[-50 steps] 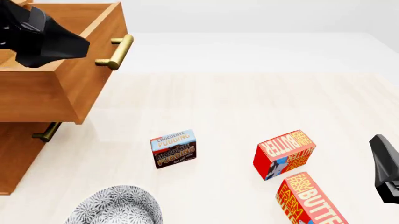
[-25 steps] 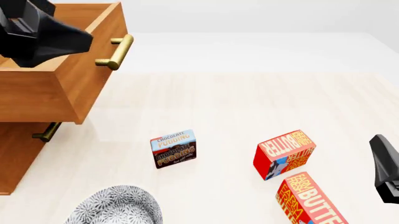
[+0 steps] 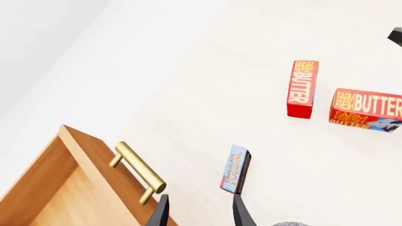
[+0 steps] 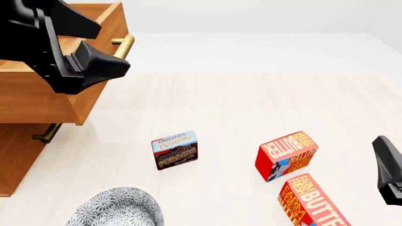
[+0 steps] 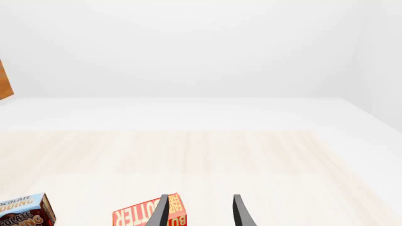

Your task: Put the chocolate pudding in the top drawer of the cabinet and close it.

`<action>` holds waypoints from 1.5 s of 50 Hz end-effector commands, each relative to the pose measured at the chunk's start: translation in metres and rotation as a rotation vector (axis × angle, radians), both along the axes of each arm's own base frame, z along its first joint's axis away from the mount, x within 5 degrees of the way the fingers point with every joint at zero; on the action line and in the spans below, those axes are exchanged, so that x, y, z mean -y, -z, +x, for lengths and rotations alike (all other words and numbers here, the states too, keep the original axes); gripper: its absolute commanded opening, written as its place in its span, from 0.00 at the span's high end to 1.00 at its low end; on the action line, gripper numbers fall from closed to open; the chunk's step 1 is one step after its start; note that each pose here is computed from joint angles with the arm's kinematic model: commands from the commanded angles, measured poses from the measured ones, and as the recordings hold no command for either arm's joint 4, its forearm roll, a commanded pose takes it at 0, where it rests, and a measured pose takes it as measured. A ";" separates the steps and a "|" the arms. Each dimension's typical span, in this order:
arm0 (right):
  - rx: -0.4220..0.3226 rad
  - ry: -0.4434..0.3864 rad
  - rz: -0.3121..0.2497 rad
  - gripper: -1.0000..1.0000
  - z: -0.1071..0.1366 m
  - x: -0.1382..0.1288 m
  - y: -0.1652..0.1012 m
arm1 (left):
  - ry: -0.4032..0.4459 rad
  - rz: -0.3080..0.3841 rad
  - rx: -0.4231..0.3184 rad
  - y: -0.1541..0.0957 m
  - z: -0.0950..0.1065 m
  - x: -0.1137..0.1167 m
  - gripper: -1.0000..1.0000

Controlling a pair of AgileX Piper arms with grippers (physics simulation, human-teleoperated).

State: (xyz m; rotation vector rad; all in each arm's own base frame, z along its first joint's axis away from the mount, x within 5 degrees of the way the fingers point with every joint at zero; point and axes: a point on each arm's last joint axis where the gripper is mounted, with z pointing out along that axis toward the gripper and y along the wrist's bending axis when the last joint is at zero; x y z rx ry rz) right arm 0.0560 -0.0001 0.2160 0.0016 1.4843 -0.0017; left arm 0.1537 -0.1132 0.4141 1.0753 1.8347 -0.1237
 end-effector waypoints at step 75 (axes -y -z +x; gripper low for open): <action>-0.001 0.000 0.001 0.00 0.000 0.000 0.001 | 0.062 0.110 -0.100 0.115 0.064 0.062 0.00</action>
